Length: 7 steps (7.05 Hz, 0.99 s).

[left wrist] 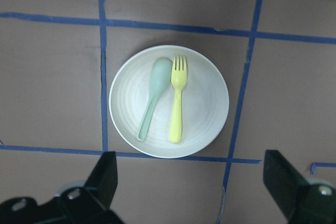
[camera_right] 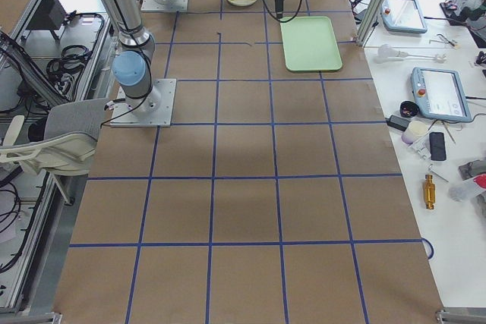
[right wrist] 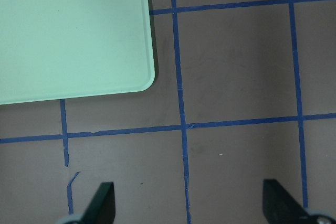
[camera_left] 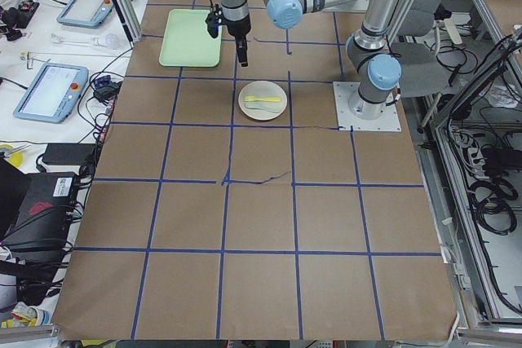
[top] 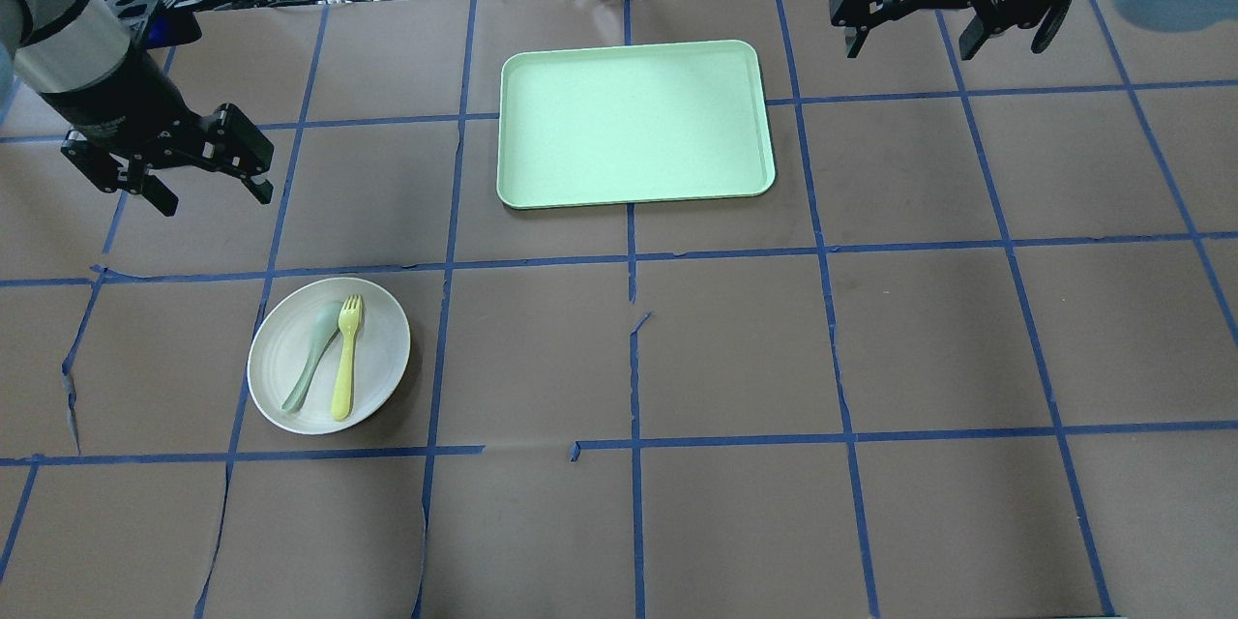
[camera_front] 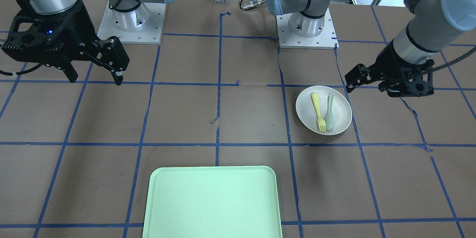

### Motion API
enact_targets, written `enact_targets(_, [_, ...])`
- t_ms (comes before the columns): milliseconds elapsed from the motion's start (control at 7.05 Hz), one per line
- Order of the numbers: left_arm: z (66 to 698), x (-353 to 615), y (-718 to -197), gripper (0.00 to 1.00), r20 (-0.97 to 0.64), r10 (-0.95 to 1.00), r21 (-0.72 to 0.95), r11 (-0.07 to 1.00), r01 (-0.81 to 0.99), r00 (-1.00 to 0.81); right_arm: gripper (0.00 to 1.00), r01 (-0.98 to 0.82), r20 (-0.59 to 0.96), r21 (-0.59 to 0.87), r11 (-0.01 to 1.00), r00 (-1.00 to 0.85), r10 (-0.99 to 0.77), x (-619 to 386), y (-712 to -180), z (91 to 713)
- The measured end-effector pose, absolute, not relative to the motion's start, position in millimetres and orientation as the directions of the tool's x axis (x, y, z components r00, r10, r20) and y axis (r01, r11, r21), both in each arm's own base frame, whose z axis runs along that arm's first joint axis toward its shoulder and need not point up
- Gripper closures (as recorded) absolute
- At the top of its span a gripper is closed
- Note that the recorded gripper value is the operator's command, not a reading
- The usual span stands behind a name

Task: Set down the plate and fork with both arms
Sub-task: 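Move the left gripper down to the rim of the white plate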

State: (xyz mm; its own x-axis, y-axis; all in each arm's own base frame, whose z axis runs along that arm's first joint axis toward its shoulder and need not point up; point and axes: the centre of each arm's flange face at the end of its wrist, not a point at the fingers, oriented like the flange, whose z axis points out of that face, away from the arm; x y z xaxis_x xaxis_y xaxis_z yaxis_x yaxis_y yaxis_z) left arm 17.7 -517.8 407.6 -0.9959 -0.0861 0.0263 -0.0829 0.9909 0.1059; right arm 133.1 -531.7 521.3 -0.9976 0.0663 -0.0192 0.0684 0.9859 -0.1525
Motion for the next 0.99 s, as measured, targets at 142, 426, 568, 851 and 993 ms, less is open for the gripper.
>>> enact_targets(142, [383, 37, -515, 0.0, 0.037, -0.082, 0.109, 0.991, -0.078, -0.996, 0.0, 0.07, -0.019, -0.153, 0.986, -0.998, 0.067, 133, -532, 521])
enact_targets(426, [339, 74, -506, 0.0, 0.074, -0.001, 0.125, 0.992, 0.008, -0.997, 0.0, 0.071, -0.02, -0.153, 0.986, -0.997, 0.069, 134, -532, 521])
enact_targets(568, [321, 95, -504, 0.0, 0.104, 0.04, 0.129, 0.99, 0.054, -0.994, 0.0, 0.071, -0.02, -0.154, 0.986, -0.997, 0.069, 134, -532, 521])
enact_targets(851, [277, 126, -499, 0.0, 0.161, 0.081, 0.157, 0.982, 0.106, -0.984, 0.0, 0.073, -0.02, -0.154, 0.985, -0.997, 0.07, 134, -532, 521])
enact_targets(993, [252, 131, -497, 0.0, 0.177, 0.088, 0.166, 0.979, 0.118, -0.98, 0.0, 0.073, -0.02, -0.154, 0.985, -0.997, 0.071, 134, -532, 521])
